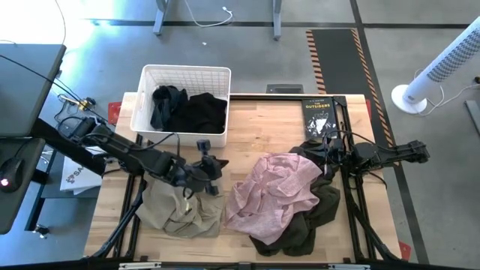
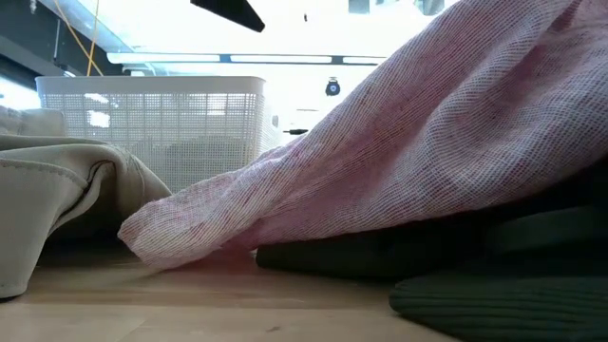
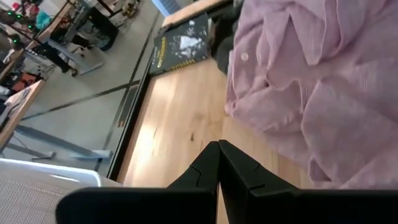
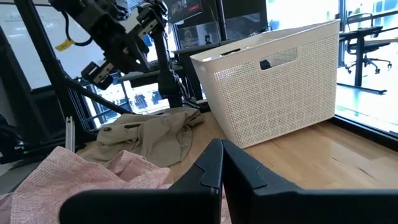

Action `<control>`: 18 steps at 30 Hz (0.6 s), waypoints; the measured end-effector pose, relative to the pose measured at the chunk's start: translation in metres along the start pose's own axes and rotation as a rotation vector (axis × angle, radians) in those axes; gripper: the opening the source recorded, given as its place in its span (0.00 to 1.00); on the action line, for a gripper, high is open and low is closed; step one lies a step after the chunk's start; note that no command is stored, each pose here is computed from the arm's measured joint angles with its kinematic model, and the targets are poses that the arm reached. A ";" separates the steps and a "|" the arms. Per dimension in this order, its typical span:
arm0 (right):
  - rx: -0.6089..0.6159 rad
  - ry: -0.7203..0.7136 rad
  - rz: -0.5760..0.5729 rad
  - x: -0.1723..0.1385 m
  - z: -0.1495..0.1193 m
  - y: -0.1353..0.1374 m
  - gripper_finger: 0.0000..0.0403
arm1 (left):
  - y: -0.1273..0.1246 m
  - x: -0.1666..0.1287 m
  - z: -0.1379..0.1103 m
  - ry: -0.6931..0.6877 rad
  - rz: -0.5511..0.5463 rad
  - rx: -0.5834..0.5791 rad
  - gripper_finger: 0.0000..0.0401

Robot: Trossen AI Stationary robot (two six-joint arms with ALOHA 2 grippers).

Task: Sort clothes
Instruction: Put the black jacket into the laundry bin

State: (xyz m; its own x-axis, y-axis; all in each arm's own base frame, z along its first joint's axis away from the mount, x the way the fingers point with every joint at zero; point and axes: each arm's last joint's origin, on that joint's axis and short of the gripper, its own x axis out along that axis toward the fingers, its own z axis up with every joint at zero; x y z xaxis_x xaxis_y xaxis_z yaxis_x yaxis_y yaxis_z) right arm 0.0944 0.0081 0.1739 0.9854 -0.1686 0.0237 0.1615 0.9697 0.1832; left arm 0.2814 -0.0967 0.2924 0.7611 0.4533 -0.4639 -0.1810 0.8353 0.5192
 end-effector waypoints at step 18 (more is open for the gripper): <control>0.000 0.000 0.000 0.000 0.000 0.000 0.00 | 0.009 -0.002 -0.038 0.350 -0.065 -0.239 0.36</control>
State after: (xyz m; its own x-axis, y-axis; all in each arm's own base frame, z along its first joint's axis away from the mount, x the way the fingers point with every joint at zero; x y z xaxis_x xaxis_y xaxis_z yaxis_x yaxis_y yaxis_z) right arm 0.0944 0.0081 0.1739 0.9853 -0.1690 0.0237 0.1619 0.9696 0.1832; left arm 0.2550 -0.0779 0.2707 0.5256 0.4410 -0.7276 -0.3099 0.8957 0.3190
